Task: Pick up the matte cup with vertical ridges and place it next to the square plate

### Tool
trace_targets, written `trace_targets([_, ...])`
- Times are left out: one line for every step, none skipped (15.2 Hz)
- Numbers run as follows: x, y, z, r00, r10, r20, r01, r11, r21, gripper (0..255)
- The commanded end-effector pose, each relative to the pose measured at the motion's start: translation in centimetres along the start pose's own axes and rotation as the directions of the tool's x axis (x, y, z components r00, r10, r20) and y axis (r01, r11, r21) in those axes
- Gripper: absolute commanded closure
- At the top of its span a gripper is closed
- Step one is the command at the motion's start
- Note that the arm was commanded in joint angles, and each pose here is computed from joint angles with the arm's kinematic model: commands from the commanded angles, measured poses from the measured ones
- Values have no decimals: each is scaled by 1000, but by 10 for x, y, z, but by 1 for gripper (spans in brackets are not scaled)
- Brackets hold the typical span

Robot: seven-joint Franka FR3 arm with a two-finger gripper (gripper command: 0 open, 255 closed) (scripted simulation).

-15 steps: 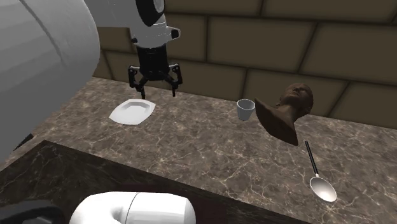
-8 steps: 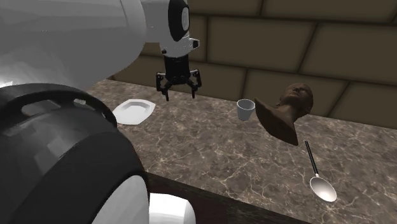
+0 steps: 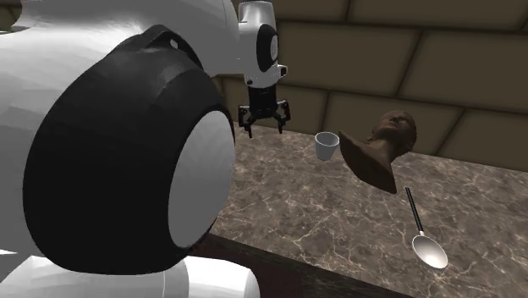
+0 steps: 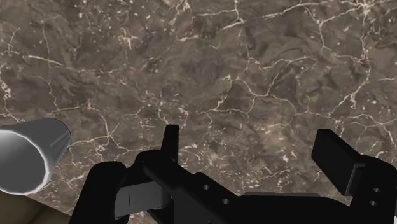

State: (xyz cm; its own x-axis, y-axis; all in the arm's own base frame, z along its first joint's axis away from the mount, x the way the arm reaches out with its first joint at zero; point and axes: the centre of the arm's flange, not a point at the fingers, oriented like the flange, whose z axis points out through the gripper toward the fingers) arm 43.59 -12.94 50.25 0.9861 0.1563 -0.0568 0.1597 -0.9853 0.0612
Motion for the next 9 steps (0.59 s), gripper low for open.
trace_targets([14, 20, 11, 1000, 3, 6, -2, 1000, -12, 0])
trace_targets([21, 29, 17, 1000, 4, 9, -4, 1000, -17, 0])
trace_targets([27, 38, 23, 1000, 5, 12, -5, 1000, -23, 0])
trace_targets([34, 47, 29, 1000, 7, 15, -6, 1000, -28, 0])
trace_targets([40, 56, 36, 1000, 8, 18, -8, 999, -34, 0])
trace_targets([47, 66, 42, 1000, 10, 21, -9, 999, -39, 0])
trace_targets([53, 75, 48, 1000, 11, 24, -10, 999, -45, 0])
trace_targets([59, 84, 54, 1000, 13, 27, -11, 999, -50, 0])
trace_targets([66, 94, 60, 999, 14, 30, -13, 998, -55, 0])
